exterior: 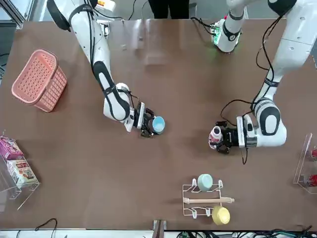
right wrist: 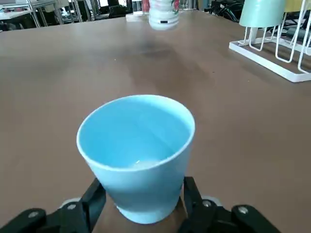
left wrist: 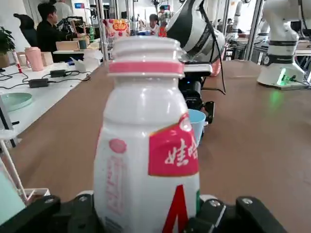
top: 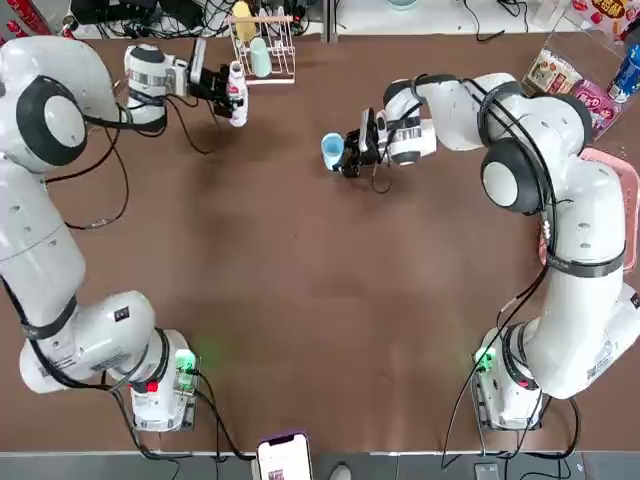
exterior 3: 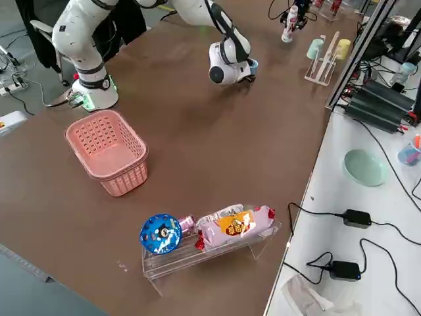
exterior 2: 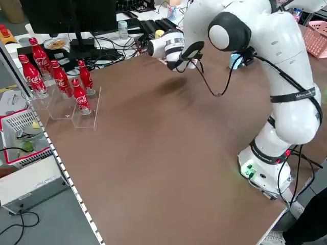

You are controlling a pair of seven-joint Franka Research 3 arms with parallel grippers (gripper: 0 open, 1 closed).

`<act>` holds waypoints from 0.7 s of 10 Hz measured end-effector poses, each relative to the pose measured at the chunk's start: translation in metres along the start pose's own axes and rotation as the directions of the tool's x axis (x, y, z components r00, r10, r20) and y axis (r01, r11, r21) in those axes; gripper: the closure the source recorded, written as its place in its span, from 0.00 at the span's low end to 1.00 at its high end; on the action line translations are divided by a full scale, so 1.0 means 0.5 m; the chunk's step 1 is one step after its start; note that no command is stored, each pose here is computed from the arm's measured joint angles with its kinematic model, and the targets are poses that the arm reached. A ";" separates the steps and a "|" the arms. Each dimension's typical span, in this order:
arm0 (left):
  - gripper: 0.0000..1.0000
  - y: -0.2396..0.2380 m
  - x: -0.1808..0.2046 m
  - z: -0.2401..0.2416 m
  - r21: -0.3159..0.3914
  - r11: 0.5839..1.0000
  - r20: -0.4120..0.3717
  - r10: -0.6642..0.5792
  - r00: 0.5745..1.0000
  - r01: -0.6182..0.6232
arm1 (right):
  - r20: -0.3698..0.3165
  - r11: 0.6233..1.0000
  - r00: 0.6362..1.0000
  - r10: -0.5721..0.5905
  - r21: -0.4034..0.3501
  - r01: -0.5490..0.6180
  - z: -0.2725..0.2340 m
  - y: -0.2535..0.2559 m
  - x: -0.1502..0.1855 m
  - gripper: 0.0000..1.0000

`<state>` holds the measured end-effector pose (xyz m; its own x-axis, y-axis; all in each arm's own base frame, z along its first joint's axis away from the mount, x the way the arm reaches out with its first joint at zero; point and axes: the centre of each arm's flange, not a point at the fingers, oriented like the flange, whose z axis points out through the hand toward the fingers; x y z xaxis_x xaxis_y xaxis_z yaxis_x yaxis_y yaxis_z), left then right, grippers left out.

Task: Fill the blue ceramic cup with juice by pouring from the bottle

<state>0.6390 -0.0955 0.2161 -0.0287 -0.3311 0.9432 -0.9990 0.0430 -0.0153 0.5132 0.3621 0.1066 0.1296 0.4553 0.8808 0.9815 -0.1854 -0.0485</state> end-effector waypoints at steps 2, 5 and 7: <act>0.56 -0.004 0.029 0.062 0.026 1.000 0.029 -0.018 0.999 0.017 | 0.001 1.000 1.000 0.005 -0.007 -0.005 -0.001 0.001 -0.001 0.27; 0.56 -0.002 0.070 0.142 0.044 0.998 0.073 -0.052 0.996 0.048 | 0.007 1.000 1.000 0.007 -0.013 -0.007 -0.005 0.004 -0.003 0.27; 0.56 0.004 0.090 0.186 0.056 0.998 0.108 -0.042 0.993 0.036 | 0.008 1.000 1.000 0.008 -0.017 -0.008 -0.007 0.007 -0.005 0.27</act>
<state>0.6324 -0.1982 0.2275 0.0094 -0.4327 0.9015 -0.9998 -0.0221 -0.0002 0.5157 0.3574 0.1060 0.1384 0.4611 0.8765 0.9780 -0.2033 -0.0474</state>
